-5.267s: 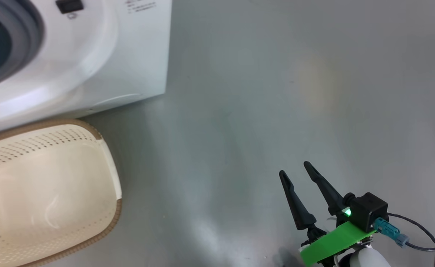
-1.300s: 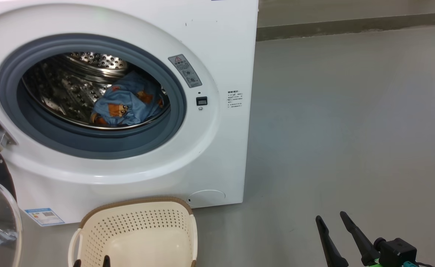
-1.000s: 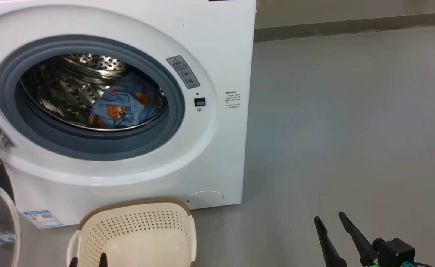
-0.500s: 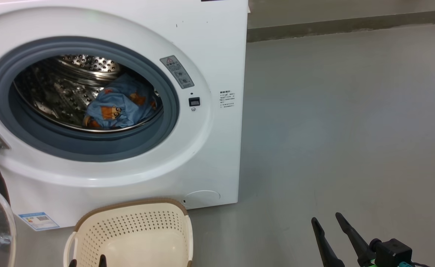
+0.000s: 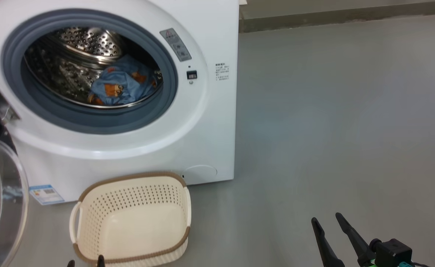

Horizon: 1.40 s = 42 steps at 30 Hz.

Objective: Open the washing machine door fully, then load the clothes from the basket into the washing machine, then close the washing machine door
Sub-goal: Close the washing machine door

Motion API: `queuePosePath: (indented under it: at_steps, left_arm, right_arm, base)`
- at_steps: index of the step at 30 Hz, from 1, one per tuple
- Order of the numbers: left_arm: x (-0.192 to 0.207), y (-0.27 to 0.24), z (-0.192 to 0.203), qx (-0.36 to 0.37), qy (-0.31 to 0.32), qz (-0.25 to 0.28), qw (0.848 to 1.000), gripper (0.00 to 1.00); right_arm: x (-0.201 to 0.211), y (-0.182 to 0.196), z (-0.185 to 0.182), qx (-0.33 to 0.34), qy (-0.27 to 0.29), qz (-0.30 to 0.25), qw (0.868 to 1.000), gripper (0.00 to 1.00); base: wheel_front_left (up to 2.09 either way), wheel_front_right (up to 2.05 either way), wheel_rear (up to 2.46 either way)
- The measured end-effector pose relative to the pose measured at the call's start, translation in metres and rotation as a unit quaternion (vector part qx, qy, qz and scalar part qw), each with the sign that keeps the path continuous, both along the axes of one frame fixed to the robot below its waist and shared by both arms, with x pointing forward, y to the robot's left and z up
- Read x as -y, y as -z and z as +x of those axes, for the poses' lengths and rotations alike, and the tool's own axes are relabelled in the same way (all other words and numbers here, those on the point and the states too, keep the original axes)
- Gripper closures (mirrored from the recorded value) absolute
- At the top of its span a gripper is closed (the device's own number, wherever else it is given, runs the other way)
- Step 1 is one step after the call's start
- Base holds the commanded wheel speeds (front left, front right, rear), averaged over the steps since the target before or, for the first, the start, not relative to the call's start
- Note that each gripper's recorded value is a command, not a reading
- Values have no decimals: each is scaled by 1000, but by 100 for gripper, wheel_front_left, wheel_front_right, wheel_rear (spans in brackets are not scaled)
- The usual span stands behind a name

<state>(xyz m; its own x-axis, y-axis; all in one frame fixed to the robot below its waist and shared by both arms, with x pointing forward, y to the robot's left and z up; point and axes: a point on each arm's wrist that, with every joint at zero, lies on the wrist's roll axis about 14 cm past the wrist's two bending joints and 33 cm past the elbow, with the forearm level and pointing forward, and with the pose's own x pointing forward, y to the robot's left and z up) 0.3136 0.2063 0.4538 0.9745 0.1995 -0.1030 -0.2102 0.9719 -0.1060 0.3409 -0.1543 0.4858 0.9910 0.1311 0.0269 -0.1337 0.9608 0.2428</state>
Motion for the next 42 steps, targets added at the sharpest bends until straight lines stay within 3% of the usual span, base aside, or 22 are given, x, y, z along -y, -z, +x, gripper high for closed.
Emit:
queuePosePath:
  at_steps: [10, 28, 42]
  left_arm:
    - [-1, -1, -1, 1, -1, 1, 1000, 0]
    - [-4, -1, -5, 2, -10, 2, 1000, 0]
    - [-33, -4, -30, 6, -68, 4, 998, 0]
  right_arm:
    - [-2, 0, 1, 0, -3, 0, 1000, 0]
    - [-9, 2, 4, -3, -14, 0, 1000, 0]
    - [-45, 0, 17, 0, -76, -6, 997, 0]
  base:
    - [-90, 90, 0]
    - [-2, 2, 0]
    - [0, 0, 0]
